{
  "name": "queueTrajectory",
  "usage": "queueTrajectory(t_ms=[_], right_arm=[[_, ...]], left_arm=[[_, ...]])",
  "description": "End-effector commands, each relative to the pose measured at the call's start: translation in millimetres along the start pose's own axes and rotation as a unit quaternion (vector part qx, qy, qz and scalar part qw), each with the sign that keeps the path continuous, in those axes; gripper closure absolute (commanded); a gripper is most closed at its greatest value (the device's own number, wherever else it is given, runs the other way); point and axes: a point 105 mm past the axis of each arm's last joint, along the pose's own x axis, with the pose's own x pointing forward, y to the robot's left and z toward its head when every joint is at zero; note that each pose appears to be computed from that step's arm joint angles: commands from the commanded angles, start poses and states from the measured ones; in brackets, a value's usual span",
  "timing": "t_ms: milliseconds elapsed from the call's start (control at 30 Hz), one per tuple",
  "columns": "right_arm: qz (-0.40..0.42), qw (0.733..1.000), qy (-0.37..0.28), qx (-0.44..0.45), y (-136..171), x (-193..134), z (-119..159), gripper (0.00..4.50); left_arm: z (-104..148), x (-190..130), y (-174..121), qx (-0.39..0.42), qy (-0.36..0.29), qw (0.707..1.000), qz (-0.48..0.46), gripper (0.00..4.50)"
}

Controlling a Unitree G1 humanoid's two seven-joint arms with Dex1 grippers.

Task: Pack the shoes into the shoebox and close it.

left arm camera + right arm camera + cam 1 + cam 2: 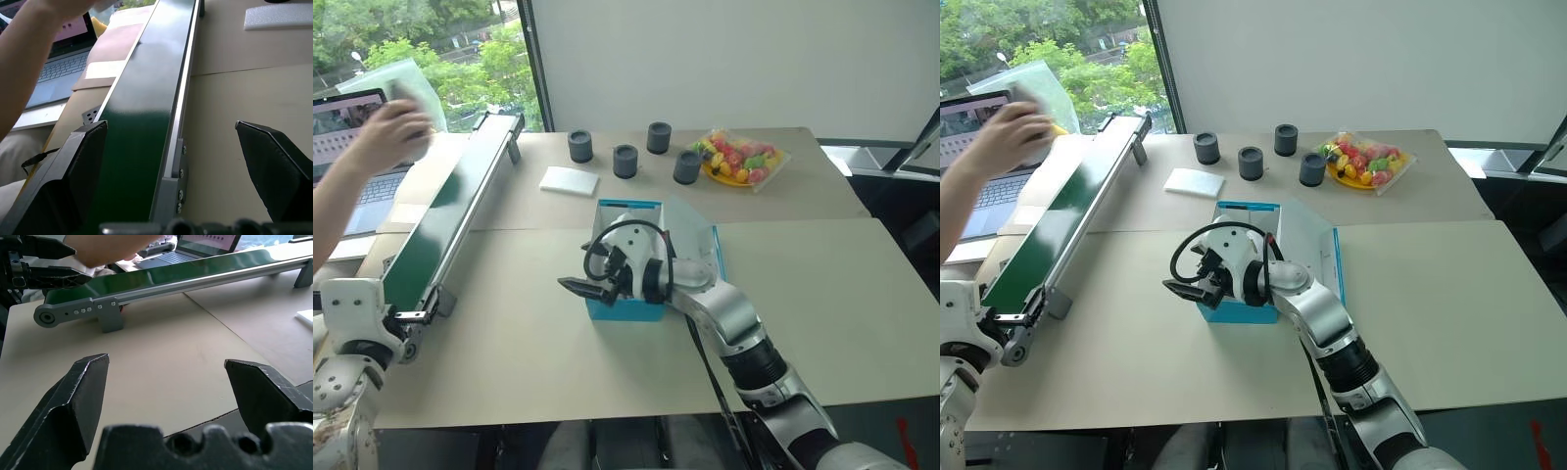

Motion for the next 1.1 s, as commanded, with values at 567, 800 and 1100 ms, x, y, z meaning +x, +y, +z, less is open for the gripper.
queueTrajectory(t_ms=[567,800,1100], right_arm=[[-0.006,1.000,-0.010,-0.001,0.1,1.7,6.8,0.06],[-0.010,1.000,-0.007,0.000,-1.4,2.4,5.7,0.06],[-0.007,1.000,-0.008,0.003,-1.2,3.1,7.5,0.06]], left_arm=[[10.0,-2.8,6.1,0.015,-0.021,1.000,0.013,0.00],[4.9,-6.7,13.4,0.019,-0.011,0.999,0.023,0.00],[-12.5,-7.6,13.6,-0.002,0.035,0.999,0.020,0.00]])
